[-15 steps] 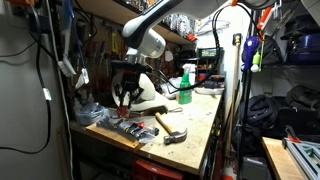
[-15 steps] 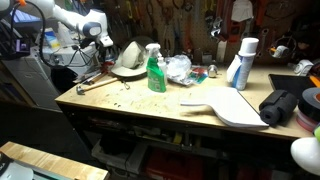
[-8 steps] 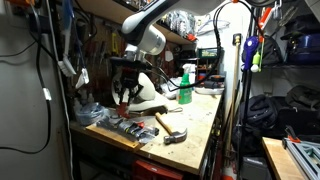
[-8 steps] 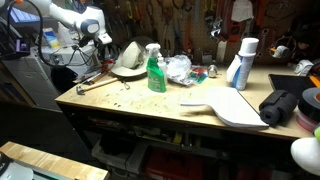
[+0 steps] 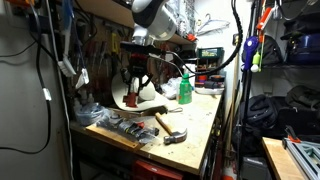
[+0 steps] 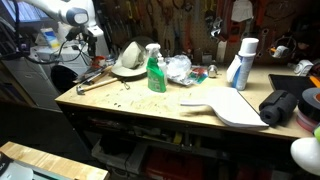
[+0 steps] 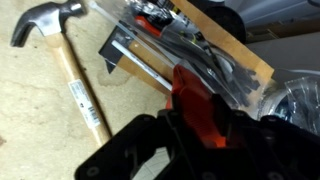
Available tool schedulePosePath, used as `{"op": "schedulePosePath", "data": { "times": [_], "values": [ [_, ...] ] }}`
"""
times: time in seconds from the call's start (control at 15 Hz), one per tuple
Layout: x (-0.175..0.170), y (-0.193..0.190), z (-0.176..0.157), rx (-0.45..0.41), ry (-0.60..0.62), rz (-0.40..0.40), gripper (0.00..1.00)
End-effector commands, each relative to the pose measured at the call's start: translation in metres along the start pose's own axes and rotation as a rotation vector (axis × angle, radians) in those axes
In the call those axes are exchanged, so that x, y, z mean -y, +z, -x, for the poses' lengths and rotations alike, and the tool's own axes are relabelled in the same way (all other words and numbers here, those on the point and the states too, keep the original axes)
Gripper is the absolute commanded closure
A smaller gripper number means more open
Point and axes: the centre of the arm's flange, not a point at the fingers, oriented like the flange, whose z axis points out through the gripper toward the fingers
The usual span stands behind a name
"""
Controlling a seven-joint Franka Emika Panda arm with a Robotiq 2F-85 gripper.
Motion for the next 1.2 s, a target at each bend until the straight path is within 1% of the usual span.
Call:
{"op": "schedulePosePath", "data": {
  "times": [0.0, 0.27, 0.53, 0.67, 0.87, 1.13],
  "values": [
    [-0.07, -0.02, 0.044, -0.015, -0.049, 0.078, 0.91],
    [-0.132, -0.025, 0.045, -0.069, 0.004, 0.123, 0.91],
    [-0.192, -0.03, 0.028, -0.134, 0.087, 0.151, 0.91],
    [-0.221, -0.032, 0.011, -0.186, 0.15, 0.143, 0.91],
    [-0.258, -0.038, -0.025, -0.266, 0.233, 0.106, 0.91],
    [-0.312, -0.036, -0.078, -0.338, 0.394, 0.118, 0.91]
  ]
}}
